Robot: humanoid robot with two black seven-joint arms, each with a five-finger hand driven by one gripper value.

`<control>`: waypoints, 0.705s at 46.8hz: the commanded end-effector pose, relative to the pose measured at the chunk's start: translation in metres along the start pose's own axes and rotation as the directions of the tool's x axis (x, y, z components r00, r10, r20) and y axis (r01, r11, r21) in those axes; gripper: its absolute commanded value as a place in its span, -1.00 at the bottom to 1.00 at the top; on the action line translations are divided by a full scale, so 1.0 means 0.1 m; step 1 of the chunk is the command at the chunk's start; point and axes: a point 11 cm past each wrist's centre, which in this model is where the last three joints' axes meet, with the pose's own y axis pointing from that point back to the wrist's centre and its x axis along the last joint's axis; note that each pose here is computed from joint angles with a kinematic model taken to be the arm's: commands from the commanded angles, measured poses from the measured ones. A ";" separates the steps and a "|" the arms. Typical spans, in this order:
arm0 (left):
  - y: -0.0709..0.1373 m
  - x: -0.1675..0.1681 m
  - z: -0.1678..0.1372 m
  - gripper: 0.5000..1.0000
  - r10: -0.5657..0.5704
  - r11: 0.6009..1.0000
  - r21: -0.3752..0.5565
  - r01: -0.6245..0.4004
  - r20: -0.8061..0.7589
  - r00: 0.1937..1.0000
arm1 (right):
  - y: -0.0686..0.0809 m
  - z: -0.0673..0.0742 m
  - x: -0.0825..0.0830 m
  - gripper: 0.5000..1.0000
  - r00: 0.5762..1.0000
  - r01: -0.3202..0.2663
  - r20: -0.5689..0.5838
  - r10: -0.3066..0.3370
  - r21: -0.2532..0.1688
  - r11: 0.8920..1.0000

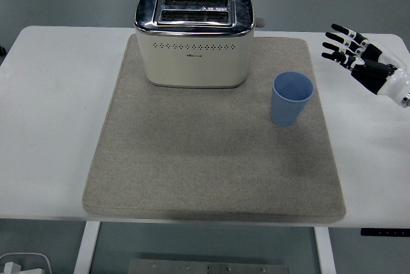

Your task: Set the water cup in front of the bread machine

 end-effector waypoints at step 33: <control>0.00 0.00 0.00 1.00 0.000 1.000 0.000 0.000 0.000 1.000 | 0.26 0.28 -0.15 0.70 0.980 0.113 -0.163 -0.111 0.002 0.994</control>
